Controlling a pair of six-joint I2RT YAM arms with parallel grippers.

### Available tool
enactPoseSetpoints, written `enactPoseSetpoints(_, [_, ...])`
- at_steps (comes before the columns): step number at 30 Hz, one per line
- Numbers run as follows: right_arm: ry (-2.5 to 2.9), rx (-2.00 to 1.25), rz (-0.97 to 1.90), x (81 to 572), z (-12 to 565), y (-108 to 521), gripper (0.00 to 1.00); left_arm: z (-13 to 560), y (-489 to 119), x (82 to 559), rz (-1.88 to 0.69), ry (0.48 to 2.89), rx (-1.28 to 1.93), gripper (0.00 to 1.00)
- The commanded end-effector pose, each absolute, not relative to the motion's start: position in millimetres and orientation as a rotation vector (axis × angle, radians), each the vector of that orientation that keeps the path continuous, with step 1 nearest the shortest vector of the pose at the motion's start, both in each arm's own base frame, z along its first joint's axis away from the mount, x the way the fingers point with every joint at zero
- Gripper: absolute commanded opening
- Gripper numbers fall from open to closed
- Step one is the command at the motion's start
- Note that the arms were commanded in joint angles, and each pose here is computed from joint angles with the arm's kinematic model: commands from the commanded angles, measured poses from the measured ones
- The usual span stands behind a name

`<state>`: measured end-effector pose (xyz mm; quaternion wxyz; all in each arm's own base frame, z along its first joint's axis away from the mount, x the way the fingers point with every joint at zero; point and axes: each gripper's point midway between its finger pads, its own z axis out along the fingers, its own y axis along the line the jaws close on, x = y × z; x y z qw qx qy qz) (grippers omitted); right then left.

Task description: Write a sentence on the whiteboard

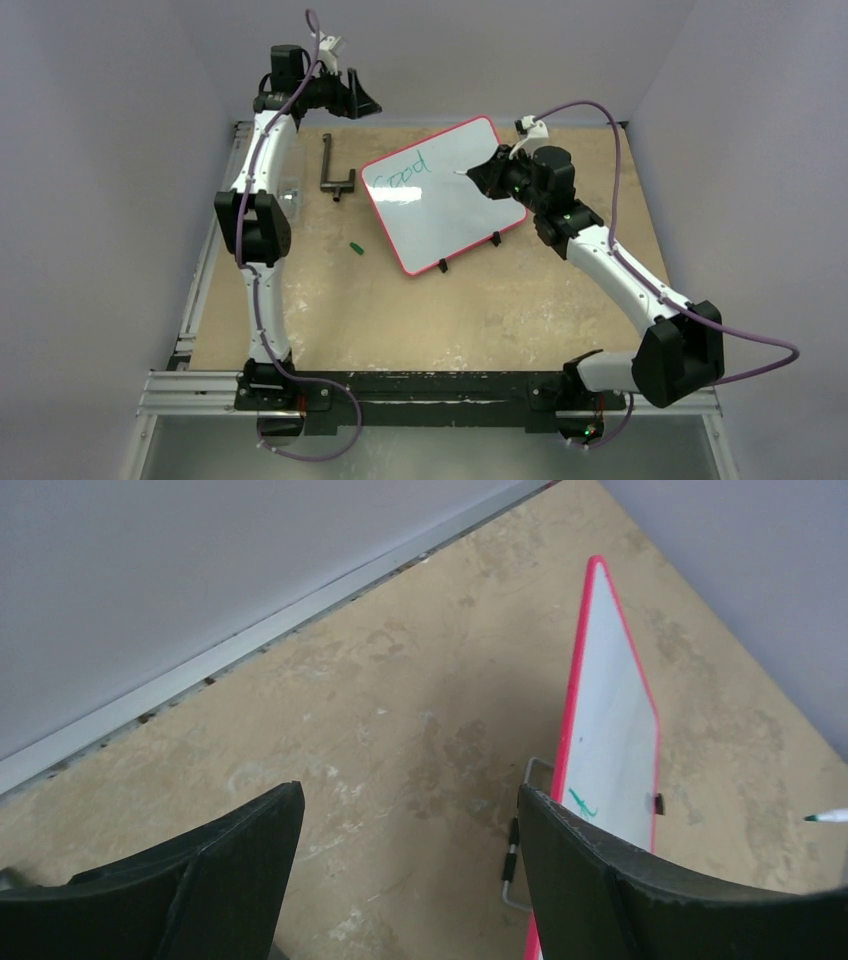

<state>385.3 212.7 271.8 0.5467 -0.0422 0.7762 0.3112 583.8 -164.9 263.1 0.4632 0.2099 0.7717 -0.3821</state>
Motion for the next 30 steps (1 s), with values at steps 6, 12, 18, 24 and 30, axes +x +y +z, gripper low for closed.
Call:
enactPoseSetpoints(6, [1.753, -0.1, 0.773, 380.6, 300.9, 211.8, 0.0, 274.7, -195.4, 551.5, -1.346, 1.778, 0.666, 0.71])
enactPoseSetpoints(12, [1.749, -0.093, 0.789, 377.9, 302.1, 212.4, 0.0, 265.4, -206.6, 537.9, -1.326, 1.804, 0.708, 0.68])
enactPoseSetpoints(18, [1.758, -0.086, 0.789, 378.1, 298.6, 212.1, 0.0, 236.4, -230.1, 533.8, -1.327, 1.916, 0.675, 0.66])
enactPoseSetpoints(24, [1.764, -0.096, 0.797, 373.0, 297.5, 212.1, 0.0, 226.6, -236.4, 530.9, -1.257, 1.967, 0.672, 0.65])
enactPoseSetpoints(30, [1.762, -0.103, 0.799, 374.2, 297.1, 213.4, 0.0, 210.0, -232.8, 521.7, -1.273, 2.045, 0.661, 0.62])
